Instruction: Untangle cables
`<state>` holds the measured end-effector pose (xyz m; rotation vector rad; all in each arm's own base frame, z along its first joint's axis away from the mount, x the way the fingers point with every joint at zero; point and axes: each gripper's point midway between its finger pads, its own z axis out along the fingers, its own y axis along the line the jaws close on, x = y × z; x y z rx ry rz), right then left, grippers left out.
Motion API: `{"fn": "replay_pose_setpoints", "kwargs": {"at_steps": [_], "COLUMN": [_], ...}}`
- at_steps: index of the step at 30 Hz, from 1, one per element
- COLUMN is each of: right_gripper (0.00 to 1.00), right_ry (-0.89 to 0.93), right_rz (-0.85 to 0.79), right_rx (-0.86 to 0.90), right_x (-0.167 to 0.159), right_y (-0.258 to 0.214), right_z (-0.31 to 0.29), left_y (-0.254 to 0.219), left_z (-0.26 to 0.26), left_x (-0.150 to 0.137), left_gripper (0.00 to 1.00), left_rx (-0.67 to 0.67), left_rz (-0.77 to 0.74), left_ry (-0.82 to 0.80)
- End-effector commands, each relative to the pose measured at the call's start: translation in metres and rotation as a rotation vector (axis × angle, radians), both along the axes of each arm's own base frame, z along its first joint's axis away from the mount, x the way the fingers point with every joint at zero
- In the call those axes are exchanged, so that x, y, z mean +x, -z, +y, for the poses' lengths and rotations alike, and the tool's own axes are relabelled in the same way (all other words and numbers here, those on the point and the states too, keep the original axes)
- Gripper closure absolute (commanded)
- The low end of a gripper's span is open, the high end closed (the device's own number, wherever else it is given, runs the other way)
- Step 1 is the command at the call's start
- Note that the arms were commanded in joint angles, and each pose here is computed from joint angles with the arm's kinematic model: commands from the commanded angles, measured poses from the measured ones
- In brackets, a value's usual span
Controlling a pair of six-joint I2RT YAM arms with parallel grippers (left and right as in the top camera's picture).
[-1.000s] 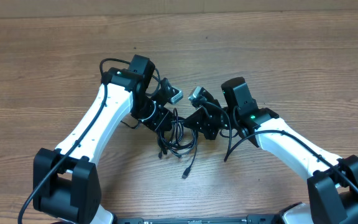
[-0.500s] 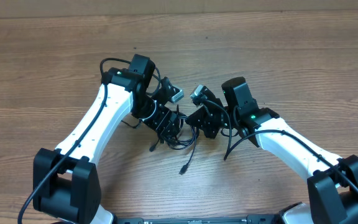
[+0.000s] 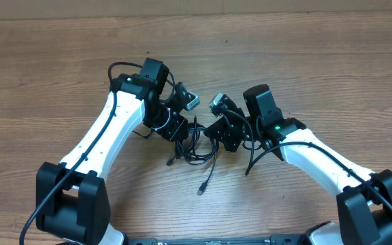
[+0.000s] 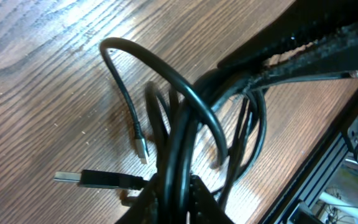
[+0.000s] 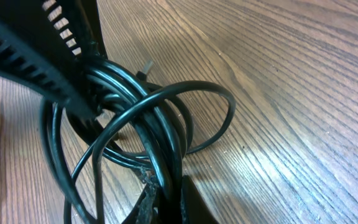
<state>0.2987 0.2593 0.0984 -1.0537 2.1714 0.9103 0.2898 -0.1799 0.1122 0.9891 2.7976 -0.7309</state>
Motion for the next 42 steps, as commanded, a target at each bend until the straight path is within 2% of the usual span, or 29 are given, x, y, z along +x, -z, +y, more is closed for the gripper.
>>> {"fn": "replay_pose_setpoints", "kwargs": {"at_steps": [1,4,6,12,19,25,42], "right_gripper": [0.96,0.96,0.96,0.96,0.96,0.96,0.96], "right_ry": [0.002,0.002,0.014,0.229,0.382,0.432,0.814], "right_rz": [-0.015,-0.003,0.017,0.118,0.192,0.234,0.409], "right_rx": [0.013,0.007,-0.009,-0.118,-0.168,-0.166,-0.293], "right_x": [0.001,-0.001,-0.002,0.009,0.014,0.013,0.008], "right_y": [-0.009,-0.007,-0.004,0.016,0.026,0.028,0.052], "right_z": [0.001,0.000,-0.003,-0.025,-0.041,-0.043,-0.087], "left_y": [-0.005,-0.003,0.003,0.012,0.014,0.014,0.011], "left_z": [-0.008,-0.003,0.007,0.042,0.058,0.068,0.110], "left_x": [0.001,0.008,0.018,0.039,0.046,0.048,0.053], "left_gripper": [0.96,0.96,0.96,0.96,0.96,0.96,0.96], "left_rx": [-0.039,-0.002,0.071,0.263,0.342,0.388,0.539], "left_rz": [-0.005,-0.010,-0.018,-0.043,-0.060,-0.069,-0.105], "left_ry": [0.005,-0.055,-0.156,-0.436,-0.574,-0.652,-1.089]}}
